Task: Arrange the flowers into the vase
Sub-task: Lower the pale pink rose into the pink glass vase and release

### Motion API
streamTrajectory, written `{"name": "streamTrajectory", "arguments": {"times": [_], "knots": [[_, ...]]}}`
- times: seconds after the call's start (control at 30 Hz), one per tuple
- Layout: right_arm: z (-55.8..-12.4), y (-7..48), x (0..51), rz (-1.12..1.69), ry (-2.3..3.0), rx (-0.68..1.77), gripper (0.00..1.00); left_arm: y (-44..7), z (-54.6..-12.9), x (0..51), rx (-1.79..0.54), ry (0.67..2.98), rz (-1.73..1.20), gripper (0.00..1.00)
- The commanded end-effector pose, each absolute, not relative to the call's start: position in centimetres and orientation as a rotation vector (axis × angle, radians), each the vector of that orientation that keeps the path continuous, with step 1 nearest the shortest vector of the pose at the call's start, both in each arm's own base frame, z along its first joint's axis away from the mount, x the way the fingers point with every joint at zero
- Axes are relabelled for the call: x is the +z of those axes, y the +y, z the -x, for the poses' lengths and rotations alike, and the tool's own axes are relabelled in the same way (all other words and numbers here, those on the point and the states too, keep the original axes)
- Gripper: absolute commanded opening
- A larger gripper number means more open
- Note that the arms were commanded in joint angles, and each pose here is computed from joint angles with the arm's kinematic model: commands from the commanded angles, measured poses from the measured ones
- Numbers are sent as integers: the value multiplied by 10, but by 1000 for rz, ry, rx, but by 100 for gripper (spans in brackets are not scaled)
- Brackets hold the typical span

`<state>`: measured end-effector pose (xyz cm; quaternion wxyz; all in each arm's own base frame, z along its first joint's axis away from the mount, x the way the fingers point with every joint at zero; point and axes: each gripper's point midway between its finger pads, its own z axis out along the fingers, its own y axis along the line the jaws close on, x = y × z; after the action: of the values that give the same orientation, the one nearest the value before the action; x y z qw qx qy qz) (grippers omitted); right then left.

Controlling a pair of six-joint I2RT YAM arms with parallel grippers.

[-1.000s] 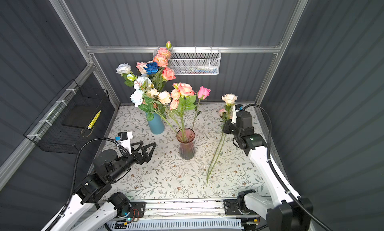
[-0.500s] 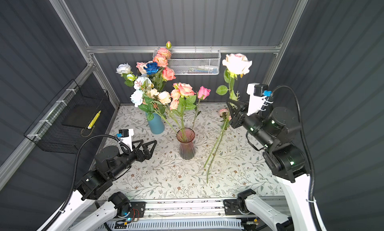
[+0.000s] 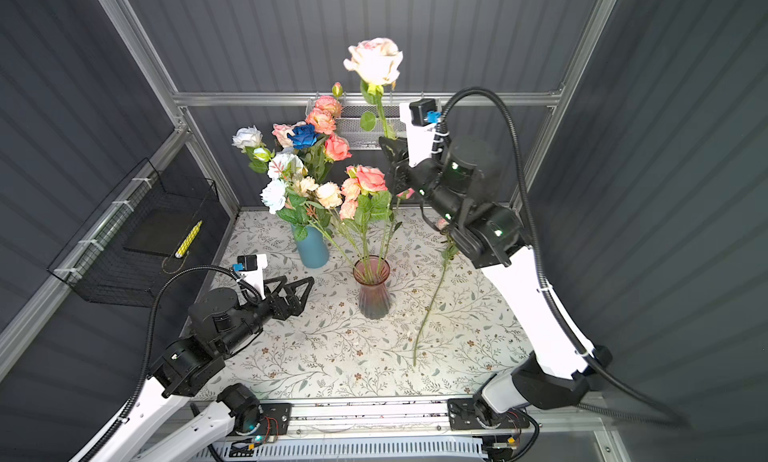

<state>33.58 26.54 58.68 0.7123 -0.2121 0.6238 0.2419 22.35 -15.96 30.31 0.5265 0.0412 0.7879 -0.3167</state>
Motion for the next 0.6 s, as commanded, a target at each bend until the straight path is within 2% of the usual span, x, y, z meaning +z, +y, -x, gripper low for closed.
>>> {"name": "streamTrajectory", "arguments": {"times": [0.0, 0.2, 0.23, 0.3, 0.4, 0.43, 0.57], "knots": [[-340, 265, 601, 428, 1288, 478, 0, -155, -219, 318, -758, 1854, -97, 100], [-340, 293, 534, 485, 1336, 462, 0, -152, -216, 318, -757, 1847, -92, 100], [-337, 295, 523, 484, 1346, 464, 3, -151, -215, 318, -757, 1845, -92, 100], [-327, 295, 502, 482, 1363, 486, 14, -152, -215, 318, -759, 1847, -94, 100], [-312, 289, 477, 465, 1390, 518, 40, -153, -215, 319, -769, 1842, -96, 100], [-307, 287, 473, 462, 1399, 533, 45, -154, -215, 319, -771, 1842, -98, 100], [-290, 275, 456, 439, 1452, 580, 52, -156, -216, 317, -779, 1840, -101, 100]]}}
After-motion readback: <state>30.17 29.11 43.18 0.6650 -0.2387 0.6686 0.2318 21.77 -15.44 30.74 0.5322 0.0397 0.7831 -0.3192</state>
